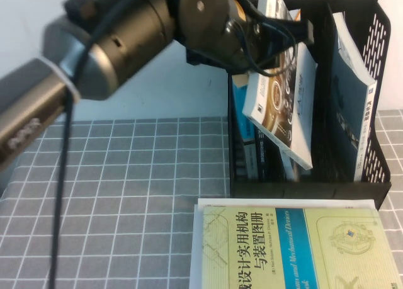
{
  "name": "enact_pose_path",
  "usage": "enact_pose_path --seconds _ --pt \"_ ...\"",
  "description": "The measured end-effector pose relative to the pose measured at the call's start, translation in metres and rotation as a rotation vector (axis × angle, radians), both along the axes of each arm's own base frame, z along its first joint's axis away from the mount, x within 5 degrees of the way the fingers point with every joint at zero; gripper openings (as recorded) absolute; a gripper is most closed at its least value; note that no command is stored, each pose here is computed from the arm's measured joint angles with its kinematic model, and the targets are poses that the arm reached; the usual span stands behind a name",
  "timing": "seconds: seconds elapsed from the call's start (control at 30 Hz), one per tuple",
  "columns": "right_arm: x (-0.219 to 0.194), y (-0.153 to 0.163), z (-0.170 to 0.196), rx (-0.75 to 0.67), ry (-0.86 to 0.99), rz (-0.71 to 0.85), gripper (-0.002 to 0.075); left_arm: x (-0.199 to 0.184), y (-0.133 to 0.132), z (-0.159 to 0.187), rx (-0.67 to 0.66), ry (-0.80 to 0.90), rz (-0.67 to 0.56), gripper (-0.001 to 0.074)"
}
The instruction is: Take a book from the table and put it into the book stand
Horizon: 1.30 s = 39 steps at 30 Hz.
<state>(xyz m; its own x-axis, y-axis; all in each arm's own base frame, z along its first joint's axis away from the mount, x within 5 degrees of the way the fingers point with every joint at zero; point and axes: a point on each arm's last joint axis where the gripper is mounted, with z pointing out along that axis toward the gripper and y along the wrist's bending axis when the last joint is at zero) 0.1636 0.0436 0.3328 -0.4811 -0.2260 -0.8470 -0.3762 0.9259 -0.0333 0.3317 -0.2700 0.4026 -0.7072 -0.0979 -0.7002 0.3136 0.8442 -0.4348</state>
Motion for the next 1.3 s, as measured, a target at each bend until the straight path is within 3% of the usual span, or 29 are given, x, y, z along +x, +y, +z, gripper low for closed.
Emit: enact_pose_path --seconds 0.33,0.4,0.53,0.6,0.67,0.77,0.87,0.93,1.13,1.3 --pt "-0.005 0.005 -0.004 0.034 0.079 0.042 -0.0003 0.022 -0.024 -0.024 -0.066 -0.058 -0.029 0.0113" --pt "-0.008 0.008 -0.006 0.029 0.102 0.095 -0.0003 0.026 -0.028 -0.026 -0.084 -0.089 -0.041 0.0179" --pt "-0.013 0.016 -0.006 0.047 0.112 0.206 -0.0003 0.034 -0.034 -0.032 -0.104 -0.138 -0.048 0.0412" --pt "-0.014 0.02 -0.005 0.076 0.106 0.253 -0.0003 0.035 -0.035 -0.032 -0.112 -0.145 -0.048 0.0488" --pt "-0.013 0.024 -0.006 0.095 0.116 0.292 -0.0003 0.035 -0.035 -0.031 -0.105 -0.153 -0.056 0.0513" --pt "-0.004 0.031 -0.013 0.136 0.163 0.345 -0.0003 0.031 -0.032 -0.026 -0.058 -0.187 -0.091 0.0421" --pt "0.012 0.041 -0.027 0.175 0.233 0.417 -0.0003 0.018 -0.022 -0.007 -0.001 -0.222 -0.134 0.0188" --pt "0.028 0.047 -0.04 0.201 0.267 0.461 -0.0003 0.003 -0.01 0.017 0.03 -0.269 -0.165 0.0083" --pt "0.082 0.065 -0.075 0.333 0.262 0.497 -0.0003 -0.052 0.033 0.079 0.111 -0.356 -0.243 0.0008" --pt "0.125 0.077 -0.095 0.387 0.243 0.473 -0.0003 -0.087 0.061 0.097 0.185 -0.295 -0.287 0.0001"
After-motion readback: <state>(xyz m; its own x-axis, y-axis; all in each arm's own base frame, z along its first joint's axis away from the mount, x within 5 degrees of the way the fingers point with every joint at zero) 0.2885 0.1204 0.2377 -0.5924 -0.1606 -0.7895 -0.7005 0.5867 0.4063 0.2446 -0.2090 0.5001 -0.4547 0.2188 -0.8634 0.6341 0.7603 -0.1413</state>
